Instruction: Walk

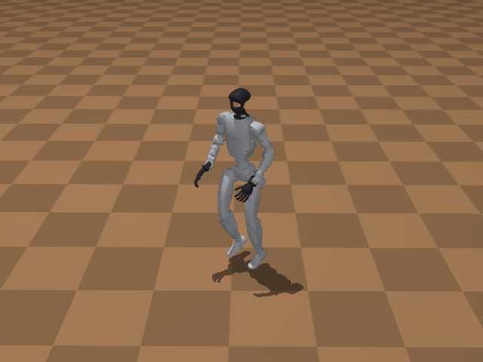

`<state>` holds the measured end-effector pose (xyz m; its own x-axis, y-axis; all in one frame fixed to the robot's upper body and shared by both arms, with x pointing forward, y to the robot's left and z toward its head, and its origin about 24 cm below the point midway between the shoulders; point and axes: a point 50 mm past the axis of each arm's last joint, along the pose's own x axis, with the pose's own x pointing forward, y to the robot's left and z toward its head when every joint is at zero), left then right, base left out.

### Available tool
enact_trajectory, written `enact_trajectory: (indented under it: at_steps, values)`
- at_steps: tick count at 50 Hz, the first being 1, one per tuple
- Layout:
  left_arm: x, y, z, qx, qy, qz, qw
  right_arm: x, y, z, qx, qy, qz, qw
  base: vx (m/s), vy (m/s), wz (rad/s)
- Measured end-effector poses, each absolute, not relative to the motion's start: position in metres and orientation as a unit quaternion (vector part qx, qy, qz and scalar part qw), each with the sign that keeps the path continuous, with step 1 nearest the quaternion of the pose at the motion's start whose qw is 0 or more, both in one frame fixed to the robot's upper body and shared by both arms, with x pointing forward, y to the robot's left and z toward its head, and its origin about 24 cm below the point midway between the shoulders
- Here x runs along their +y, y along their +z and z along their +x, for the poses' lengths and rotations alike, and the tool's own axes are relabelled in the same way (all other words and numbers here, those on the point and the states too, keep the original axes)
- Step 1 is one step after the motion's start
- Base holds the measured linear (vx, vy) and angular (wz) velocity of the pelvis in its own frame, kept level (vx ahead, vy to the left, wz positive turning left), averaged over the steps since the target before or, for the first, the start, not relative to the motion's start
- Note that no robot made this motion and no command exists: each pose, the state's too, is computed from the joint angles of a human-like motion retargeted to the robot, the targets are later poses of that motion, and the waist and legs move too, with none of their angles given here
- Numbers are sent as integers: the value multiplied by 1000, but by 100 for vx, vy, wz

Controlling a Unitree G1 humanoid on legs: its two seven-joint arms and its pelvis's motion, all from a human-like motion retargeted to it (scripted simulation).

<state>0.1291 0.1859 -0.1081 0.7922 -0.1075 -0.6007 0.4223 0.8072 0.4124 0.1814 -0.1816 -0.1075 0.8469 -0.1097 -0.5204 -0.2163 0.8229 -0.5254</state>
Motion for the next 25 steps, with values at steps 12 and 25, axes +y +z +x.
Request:
enact_trajectory:
  at_steps: [12, 25]
  values:
    - [185, -94, 149, 247, -163, 288, 911, -174, -112, 164, 274, 109, -307, 905, -15, 6, -63]
    - [197, -116, 142, 313, -138, 279, 897, -170, -110, 185, 262, 129, -337, 895, -23, 4, -22]
